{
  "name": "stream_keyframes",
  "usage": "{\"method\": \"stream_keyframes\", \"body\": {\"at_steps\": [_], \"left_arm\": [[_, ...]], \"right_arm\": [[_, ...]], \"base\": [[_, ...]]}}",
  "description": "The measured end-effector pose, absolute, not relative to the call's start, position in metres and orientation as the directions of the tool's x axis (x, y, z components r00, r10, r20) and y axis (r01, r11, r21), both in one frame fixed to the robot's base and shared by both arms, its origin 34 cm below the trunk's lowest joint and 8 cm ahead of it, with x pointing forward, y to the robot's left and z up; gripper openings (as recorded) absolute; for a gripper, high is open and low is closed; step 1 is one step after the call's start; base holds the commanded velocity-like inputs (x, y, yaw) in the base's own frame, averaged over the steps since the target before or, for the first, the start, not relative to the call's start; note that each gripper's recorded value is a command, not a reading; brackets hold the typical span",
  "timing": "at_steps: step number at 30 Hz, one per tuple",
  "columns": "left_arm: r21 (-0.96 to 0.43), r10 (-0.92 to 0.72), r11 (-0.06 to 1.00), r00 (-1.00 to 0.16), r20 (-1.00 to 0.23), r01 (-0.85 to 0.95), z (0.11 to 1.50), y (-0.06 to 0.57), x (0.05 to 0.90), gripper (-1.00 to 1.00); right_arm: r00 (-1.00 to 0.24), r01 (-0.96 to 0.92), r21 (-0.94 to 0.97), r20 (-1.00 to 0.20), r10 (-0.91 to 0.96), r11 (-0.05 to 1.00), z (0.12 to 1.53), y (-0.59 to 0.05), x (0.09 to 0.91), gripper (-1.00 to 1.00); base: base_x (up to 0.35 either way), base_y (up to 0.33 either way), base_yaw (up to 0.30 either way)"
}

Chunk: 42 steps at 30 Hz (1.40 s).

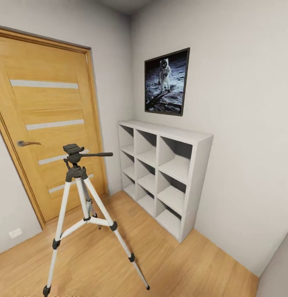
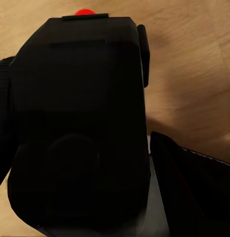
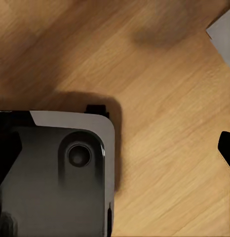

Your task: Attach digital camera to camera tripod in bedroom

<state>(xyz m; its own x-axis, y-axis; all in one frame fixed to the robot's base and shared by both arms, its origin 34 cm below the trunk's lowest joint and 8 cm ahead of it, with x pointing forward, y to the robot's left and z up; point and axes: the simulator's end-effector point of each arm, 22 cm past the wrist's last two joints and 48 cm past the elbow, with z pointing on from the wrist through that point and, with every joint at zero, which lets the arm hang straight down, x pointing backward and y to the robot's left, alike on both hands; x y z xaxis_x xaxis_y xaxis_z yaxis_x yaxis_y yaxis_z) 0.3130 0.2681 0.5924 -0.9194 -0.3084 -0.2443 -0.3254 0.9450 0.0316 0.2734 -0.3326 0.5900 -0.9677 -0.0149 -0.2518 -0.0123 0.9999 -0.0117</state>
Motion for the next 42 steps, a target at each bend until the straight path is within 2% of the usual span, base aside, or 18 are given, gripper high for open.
{"method": "stream_keyframes", "body": {"at_steps": [24, 42], "left_arm": [[0.004, -0.427, 0.899, -0.875, -0.228, -0.439, 0.591, 0.264, 0.309, -1.00], [0.000, -0.427, 0.899, -0.877, -0.223, -0.438, 0.591, 0.261, 0.308, -1.00]], "right_arm": [[-0.967, -0.007, -0.018, -0.255, -0.011, 1.000, 0.590, -0.335, 0.274, 1.00], [-0.967, 0.004, -0.062, -0.256, -0.012, 0.998, 0.591, -0.342, 0.274, 1.00]], "base": [[0.005, -0.002, 0.276], [0.252, -0.134, 0.279]]}}
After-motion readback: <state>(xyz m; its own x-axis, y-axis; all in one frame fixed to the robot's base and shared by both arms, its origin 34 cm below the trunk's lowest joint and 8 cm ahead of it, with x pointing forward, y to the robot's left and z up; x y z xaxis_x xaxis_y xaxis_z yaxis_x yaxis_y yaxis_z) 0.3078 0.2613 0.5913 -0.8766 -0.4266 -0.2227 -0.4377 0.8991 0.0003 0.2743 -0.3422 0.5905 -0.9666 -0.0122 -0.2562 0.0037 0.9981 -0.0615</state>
